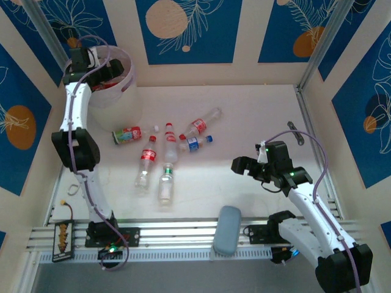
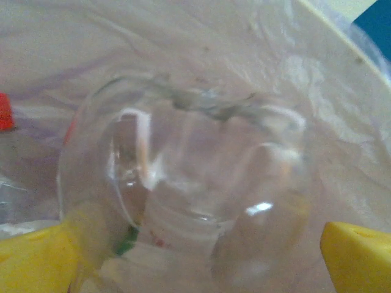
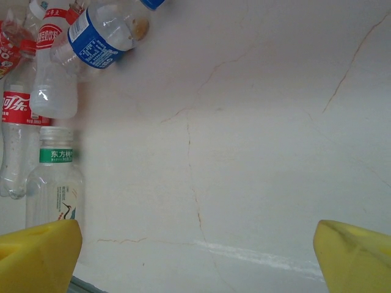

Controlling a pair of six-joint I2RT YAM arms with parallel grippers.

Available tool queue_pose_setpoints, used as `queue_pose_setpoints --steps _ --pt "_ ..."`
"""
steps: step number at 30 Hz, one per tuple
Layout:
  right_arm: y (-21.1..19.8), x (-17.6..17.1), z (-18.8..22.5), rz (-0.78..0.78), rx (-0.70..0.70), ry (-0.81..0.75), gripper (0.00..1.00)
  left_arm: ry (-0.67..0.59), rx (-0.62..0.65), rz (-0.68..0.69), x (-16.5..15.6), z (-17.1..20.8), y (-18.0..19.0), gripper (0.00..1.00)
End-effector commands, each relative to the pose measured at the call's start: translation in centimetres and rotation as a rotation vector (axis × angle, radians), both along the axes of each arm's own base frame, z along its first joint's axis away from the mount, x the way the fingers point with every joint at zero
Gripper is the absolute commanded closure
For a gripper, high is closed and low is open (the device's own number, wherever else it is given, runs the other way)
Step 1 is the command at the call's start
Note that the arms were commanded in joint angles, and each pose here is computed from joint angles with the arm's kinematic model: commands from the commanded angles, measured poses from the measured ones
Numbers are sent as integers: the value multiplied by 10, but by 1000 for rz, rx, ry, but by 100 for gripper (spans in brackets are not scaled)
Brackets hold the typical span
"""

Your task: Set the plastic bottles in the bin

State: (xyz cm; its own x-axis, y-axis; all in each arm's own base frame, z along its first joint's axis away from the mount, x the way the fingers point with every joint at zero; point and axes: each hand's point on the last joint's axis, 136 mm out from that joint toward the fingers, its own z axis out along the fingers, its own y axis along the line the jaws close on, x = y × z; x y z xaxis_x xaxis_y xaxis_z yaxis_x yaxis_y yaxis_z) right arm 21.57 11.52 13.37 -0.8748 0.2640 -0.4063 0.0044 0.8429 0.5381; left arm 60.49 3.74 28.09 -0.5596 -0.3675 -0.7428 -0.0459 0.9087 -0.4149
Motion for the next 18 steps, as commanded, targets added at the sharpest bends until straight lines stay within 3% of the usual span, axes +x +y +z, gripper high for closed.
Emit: queue_pose_setpoints --steps 1,8,14,18 --pt "2 0 5 4 5 -6 3 -137 33 11 -14 69 12 0" --pt "5 -1 4 18 -27 1 3 -130 11 -12 -12 63 10 10" --pt "6 -2 3 19 -35 3 3 -78 -11 -31 -8 40 5 37" --pt "6 -1 3 17 -36 2 3 -19 -10 -57 -7 17 -2 43"
